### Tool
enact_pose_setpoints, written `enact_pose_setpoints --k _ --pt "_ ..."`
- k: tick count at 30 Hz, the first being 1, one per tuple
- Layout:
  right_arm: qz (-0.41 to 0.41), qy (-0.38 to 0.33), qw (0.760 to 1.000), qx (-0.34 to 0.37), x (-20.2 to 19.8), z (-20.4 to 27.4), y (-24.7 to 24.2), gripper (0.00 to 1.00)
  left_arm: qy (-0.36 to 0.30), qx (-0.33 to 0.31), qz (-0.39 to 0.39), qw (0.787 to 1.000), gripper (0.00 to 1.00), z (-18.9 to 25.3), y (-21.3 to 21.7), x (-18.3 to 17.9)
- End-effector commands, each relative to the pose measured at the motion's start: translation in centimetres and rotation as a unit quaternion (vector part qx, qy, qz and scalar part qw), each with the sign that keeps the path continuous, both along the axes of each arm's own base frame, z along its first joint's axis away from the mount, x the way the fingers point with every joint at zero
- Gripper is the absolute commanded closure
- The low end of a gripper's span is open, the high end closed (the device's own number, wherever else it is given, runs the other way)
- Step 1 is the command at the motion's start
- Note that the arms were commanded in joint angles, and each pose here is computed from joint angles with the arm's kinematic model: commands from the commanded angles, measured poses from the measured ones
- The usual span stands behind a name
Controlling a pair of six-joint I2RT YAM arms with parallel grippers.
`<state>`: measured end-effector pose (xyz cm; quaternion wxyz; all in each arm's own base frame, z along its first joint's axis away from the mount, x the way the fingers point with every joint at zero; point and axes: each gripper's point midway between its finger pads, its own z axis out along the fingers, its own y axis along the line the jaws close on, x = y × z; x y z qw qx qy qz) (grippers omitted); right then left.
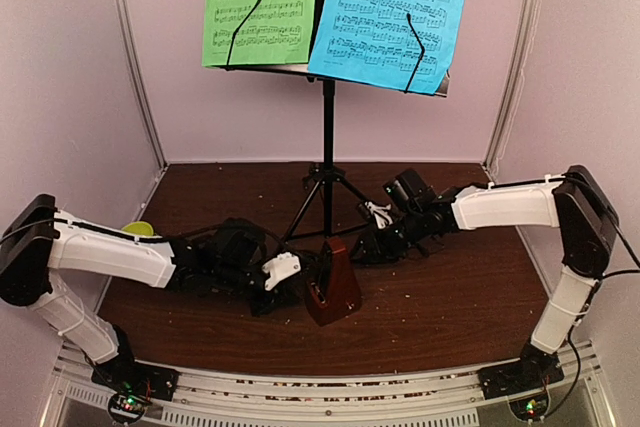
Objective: Set up the instrument practice props
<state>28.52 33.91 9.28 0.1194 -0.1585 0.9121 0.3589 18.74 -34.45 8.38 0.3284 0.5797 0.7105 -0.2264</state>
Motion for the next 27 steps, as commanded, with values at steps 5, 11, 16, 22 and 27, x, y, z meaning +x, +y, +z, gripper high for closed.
enact_pose_setpoints --k 5,11,16,22,27 --pt "-0.018 -0.021 1.000 -0.003 -0.2 2.0 -3.2 0.60 -0.045 -0.014 -0.011 0.999 0.86 -0.7 -1.6 0.6" --pt "-0.032 -0.015 0.999 -0.008 -0.7 1.8 -4.9 0.60 -0.065 -0.047 -0.036 0.996 0.88 0.2 -4.7 -0.6" --pt "-0.038 -0.025 0.999 -0.010 -0.6 3.3 -5.8 0.53 -0.066 -0.078 -0.045 0.994 0.89 0.8 -8.2 -1.3" --pt "-0.053 -0.053 0.997 -0.014 -0.2 6.6 -7.1 0.30 -0.048 -0.112 -0.046 0.992 0.88 1.1 -11.7 -1.6" --pt "-0.089 -0.060 0.994 -0.015 0.1 10.5 -7.8 0.12 -0.060 -0.124 -0.015 0.990 0.84 3.5 -9.2 -1.8"
